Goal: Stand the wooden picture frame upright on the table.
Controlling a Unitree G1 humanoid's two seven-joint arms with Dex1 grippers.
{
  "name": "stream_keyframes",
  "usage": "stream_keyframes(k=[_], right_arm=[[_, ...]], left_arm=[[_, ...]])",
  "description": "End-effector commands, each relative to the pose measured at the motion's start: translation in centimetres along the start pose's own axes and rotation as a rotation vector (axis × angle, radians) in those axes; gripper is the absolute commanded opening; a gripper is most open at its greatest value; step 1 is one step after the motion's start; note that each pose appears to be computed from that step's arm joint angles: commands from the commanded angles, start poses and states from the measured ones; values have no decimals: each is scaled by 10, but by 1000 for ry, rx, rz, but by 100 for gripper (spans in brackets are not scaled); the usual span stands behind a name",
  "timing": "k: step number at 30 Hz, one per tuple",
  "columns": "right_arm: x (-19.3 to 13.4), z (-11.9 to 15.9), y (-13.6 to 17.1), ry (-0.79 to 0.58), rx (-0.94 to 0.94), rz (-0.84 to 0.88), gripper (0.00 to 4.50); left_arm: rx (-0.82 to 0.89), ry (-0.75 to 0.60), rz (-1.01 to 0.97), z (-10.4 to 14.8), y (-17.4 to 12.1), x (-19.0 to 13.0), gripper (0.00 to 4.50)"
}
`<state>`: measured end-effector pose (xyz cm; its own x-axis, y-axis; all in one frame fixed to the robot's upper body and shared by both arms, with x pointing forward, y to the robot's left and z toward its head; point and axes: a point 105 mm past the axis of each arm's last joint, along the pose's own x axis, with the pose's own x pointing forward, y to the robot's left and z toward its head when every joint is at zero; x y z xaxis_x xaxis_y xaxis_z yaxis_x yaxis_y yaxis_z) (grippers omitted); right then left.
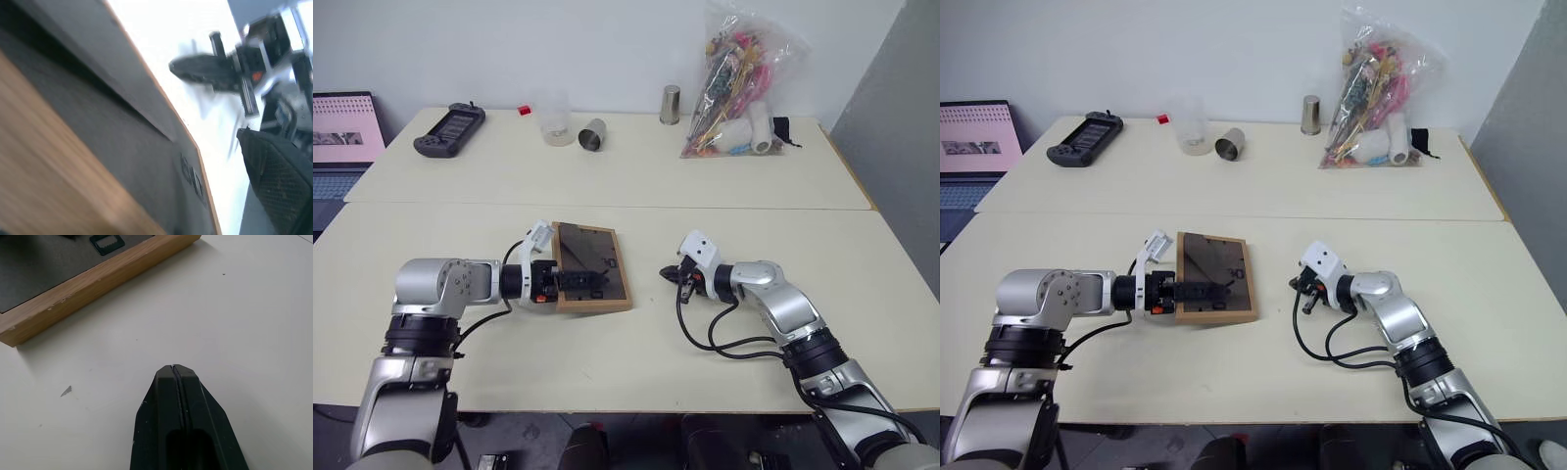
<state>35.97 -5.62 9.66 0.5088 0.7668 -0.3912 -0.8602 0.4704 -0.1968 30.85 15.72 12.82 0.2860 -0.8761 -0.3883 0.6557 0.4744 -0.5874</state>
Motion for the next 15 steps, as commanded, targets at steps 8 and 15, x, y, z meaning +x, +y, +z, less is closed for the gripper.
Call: stream_keyframes(k=[8, 15], right_arm=[[-3, 3, -6, -10, -17, -28, 0], [-4, -1, -5, -5, -10, -32, 0]], left_arm=[[17, -8, -33, -1, -9, 5, 447], [-93, -107, 44, 5, 6, -10, 447]])
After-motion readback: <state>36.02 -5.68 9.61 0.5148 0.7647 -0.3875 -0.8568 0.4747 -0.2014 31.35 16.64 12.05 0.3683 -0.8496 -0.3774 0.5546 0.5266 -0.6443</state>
